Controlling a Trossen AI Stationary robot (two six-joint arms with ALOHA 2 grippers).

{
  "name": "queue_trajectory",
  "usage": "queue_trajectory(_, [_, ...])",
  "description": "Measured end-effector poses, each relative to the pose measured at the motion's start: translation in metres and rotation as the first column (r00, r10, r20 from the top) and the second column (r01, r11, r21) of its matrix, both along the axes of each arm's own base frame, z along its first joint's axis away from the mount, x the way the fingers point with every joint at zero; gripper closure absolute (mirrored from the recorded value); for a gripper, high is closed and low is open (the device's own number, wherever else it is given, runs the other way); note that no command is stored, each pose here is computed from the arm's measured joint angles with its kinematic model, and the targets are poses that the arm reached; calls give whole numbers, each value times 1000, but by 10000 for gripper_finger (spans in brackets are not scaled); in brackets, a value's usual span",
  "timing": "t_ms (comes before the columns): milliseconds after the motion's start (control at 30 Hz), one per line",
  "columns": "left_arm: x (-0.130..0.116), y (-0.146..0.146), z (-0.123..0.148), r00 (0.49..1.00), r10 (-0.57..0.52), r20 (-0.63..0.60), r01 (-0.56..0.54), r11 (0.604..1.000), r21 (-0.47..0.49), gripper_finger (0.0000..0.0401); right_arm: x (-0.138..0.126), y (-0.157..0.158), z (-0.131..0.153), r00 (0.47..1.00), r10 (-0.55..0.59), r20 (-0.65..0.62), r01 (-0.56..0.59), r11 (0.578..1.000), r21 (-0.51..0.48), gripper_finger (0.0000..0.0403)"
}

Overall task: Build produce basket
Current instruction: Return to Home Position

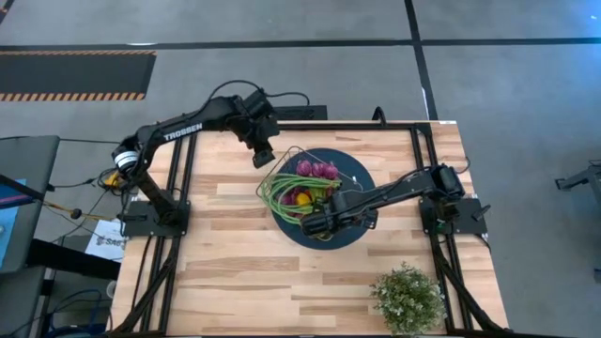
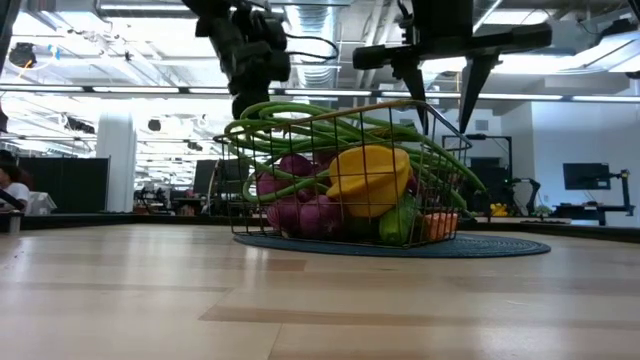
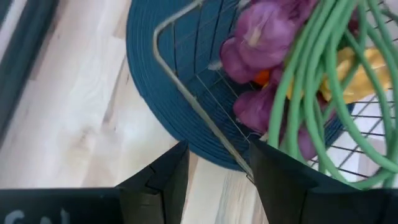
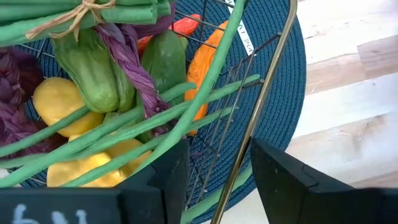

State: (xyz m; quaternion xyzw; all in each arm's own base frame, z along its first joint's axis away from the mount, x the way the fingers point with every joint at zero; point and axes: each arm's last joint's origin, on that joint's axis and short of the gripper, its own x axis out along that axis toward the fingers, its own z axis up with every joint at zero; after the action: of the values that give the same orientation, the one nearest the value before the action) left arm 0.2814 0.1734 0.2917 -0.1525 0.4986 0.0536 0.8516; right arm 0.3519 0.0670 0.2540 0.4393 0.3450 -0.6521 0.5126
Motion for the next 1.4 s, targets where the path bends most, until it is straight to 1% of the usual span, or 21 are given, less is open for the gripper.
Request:
queue_trajectory(200, [-1,-3,19,999,-52,-5,52,998,21,246,0,0,0,1000,-13,9,13,1000,0,217])
queue_trajectory(367, [-4,-5,18,996,-82,-35,83,996,16,246,3,-3,0,999,-20,31,20,1000,-1,218])
queue_trajectory(433, [-5,-6,18,995,-91,-48,91,996,11,246,7,-2,-6,999,-20,35,20,1000,-7,218])
queue_trajectory(667, [-5,-6,18,994,-99,-47,100,995,13,246,16,1,-28,999,-29,-20,29,999,30,218])
queue_trajectory(767, [-5,-6,18,994,-103,-47,104,995,14,246,16,1,-28,999,-31,-23,32,999,36,224])
queue_trajectory(833, [-5,-6,18,994,-104,-46,105,994,15,246,15,1,-28,999,-26,-32,27,998,49,238])
queue_trajectory(900, [-5,-6,18,993,-105,-47,106,994,15,246,14,1,-25,999,-17,-29,19,998,52,263])
queue_trajectory(1100, [-5,-7,17,993,-106,-48,107,994,11,246,11,-1,-21,998,18,-55,-15,998,54,377])
queue_trajectory(1133, [-5,-7,17,993,-107,-48,107,994,10,246,10,-2,-21,997,36,-71,-32,998,56,388])
queue_trajectory(1200, [-5,-7,17,993,-108,-47,108,994,8,246,11,-2,-21,995,71,-74,-67,996,61,389])
queue_trajectory(1300, [-5,-7,17,993,-108,-47,109,994,5,246,9,-2,-21,993,68,-99,-61,995,73,378])
queue_trajectory(1400, [-6,-7,17,993,-109,-52,110,994,2,246,9,-6,-21,991,75,-107,-68,995,71,389])
